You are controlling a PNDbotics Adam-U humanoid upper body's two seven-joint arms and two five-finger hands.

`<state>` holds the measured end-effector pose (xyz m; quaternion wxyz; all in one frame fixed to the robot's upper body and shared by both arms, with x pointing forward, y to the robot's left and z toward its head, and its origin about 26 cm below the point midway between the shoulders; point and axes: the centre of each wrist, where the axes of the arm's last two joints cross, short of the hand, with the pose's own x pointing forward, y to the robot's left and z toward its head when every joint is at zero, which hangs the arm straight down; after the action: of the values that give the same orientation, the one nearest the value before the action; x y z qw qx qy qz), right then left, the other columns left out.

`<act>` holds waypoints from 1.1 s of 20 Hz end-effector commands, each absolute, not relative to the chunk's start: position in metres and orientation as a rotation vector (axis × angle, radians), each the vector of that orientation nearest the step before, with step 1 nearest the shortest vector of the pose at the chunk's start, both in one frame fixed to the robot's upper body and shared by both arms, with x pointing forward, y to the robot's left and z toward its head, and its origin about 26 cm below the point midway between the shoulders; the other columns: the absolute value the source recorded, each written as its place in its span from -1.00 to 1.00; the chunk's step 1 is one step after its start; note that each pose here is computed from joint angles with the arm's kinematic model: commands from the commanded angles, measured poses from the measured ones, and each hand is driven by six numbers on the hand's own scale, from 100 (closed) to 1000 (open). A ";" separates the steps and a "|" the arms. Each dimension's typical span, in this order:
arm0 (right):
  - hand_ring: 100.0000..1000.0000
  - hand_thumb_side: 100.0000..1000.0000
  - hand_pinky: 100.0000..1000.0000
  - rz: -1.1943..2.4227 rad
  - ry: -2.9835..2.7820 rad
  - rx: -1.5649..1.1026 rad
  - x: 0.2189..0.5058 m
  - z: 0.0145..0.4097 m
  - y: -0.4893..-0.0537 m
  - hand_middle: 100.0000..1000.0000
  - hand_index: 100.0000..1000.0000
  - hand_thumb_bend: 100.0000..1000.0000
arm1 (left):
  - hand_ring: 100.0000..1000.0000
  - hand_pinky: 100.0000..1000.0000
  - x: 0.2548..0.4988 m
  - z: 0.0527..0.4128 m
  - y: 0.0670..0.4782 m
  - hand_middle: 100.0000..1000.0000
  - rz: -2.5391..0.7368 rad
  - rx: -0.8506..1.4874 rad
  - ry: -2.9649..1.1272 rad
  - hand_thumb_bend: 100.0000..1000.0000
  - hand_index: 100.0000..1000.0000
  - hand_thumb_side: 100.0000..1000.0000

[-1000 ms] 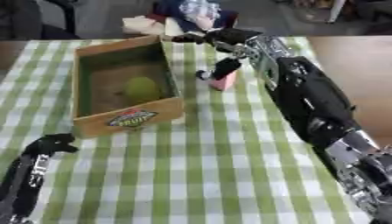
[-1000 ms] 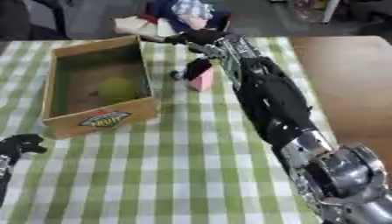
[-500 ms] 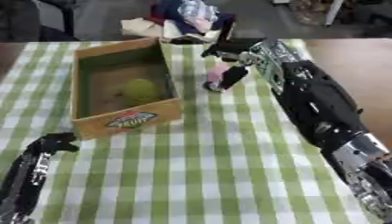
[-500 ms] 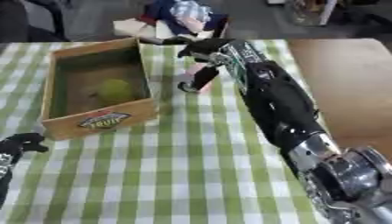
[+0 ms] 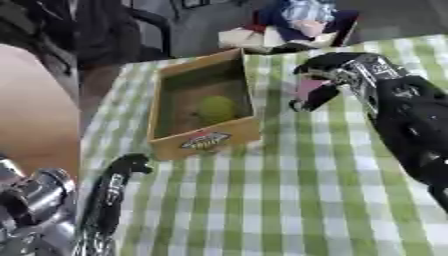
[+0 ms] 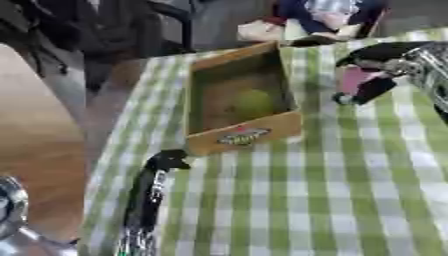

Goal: Pick up objects on the table and place them in the box.

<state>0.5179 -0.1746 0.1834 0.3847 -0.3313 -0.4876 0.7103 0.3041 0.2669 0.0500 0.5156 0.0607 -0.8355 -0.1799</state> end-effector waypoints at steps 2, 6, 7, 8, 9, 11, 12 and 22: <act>0.56 0.23 0.44 1.791 -1.247 -0.868 0.519 0.188 -0.176 0.73 0.89 -0.64 | 0.16 0.70 0.305 0.056 0.270 0.22 -0.441 0.159 -2.026 -1.00 0.44 0.85; 0.08 -0.11 0.12 1.784 -1.268 -0.877 0.519 0.190 -0.174 0.45 0.69 -0.90 | 0.16 0.70 0.305 0.056 0.270 0.22 -0.440 0.159 -2.027 -1.00 0.44 0.85; 0.00 -0.18 0.07 1.780 -1.279 -0.882 0.519 0.191 -0.174 0.40 0.65 -0.94 | 0.16 0.70 0.305 0.057 0.270 0.22 -0.441 0.158 -2.027 -1.00 0.44 0.85; -0.08 -0.30 0.01 1.775 -1.292 -0.888 0.519 0.193 -0.173 0.33 0.60 -1.00 | 0.16 0.70 0.305 0.057 0.270 0.22 -0.441 0.157 -2.027 -1.00 0.44 0.85; -0.14 -0.41 -0.04 1.768 -1.306 -0.894 0.519 0.194 -0.173 0.28 0.56 -1.00 | 0.16 0.70 0.305 0.057 0.270 0.22 -0.441 0.157 -2.027 -1.00 0.44 0.85; -0.23 -0.59 -0.13 1.751 -1.336 -0.906 0.519 0.199 -0.173 0.19 0.50 -1.00 | 0.16 0.70 0.305 0.056 0.270 0.22 -0.440 0.158 -2.027 -1.00 0.44 0.84; -0.25 -0.66 -0.15 1.742 -1.355 -0.913 0.519 0.203 -0.173 0.18 0.48 -1.00 | 0.16 0.70 0.305 0.056 0.270 0.22 -0.440 0.159 -2.027 -1.00 0.44 0.85; -0.29 -0.88 -0.20 1.685 -1.532 -0.974 0.516 0.257 -0.155 0.13 0.45 -1.00 | 0.16 0.70 0.305 0.057 0.271 0.22 -0.444 0.159 -2.026 -1.00 0.44 0.84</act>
<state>0.5172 -0.1547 0.2307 0.3427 -0.3560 -0.5667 0.6593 0.3041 0.2669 0.0500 0.5156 0.0607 -0.8355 -0.1799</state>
